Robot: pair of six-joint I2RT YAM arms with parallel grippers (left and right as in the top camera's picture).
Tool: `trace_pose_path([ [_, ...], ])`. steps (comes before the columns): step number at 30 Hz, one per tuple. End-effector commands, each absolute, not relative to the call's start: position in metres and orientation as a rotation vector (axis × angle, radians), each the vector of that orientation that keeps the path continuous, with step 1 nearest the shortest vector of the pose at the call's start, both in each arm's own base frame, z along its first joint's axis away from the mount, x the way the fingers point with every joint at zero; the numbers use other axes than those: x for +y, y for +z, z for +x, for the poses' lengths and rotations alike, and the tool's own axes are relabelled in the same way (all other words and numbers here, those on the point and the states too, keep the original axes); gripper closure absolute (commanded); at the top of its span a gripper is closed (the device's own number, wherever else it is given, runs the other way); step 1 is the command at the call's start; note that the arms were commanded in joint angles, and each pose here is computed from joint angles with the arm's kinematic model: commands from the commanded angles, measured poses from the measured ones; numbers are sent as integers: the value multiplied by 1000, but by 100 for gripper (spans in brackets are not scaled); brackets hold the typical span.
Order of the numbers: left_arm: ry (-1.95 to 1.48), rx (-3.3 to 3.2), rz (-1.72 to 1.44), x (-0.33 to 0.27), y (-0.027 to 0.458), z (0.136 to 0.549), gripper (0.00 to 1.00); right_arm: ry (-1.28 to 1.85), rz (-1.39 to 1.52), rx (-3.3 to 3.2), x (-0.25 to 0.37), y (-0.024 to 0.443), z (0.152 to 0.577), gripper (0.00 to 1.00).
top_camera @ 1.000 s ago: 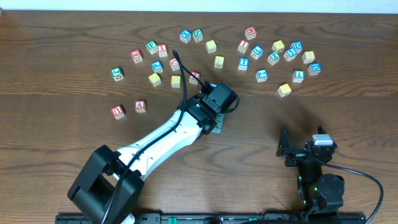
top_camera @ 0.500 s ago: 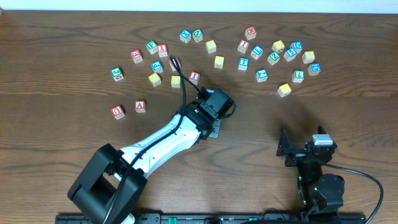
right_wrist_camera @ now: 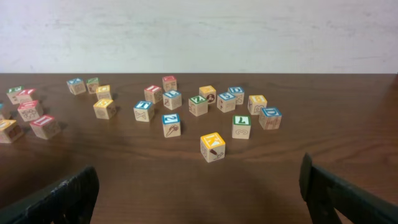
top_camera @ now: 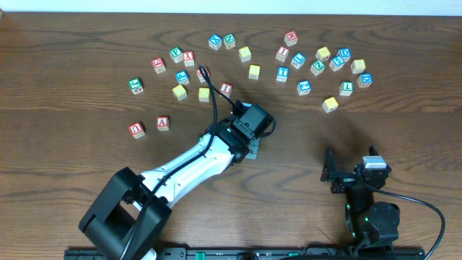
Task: Spell out ROBOT
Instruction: 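Lower the green B block onto the table right of the O block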
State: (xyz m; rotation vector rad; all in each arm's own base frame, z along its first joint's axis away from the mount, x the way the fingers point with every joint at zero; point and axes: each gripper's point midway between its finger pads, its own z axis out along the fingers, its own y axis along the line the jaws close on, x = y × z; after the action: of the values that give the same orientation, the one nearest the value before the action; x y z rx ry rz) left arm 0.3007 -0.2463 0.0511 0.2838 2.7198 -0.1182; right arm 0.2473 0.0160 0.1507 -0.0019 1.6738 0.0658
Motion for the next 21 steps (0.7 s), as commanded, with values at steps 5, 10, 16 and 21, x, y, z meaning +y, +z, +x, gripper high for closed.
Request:
trace_pose_path([
  [5, -131, 2735, 262, -248, 42, 291, 85, 73, 10, 1679, 16, 149, 247, 1],
  [10, -126, 2741, 258, -244, 34, 287, 85, 73, 10, 1679, 16, 149, 247, 1],
  [16, -125, 2732, 243, -244, 34, 289, 85, 73, 10, 1679, 16, 149, 247, 1],
  [21, -105, 2724, 229, -241, 34, 291, 85, 73, 10, 1679, 16, 149, 247, 1],
])
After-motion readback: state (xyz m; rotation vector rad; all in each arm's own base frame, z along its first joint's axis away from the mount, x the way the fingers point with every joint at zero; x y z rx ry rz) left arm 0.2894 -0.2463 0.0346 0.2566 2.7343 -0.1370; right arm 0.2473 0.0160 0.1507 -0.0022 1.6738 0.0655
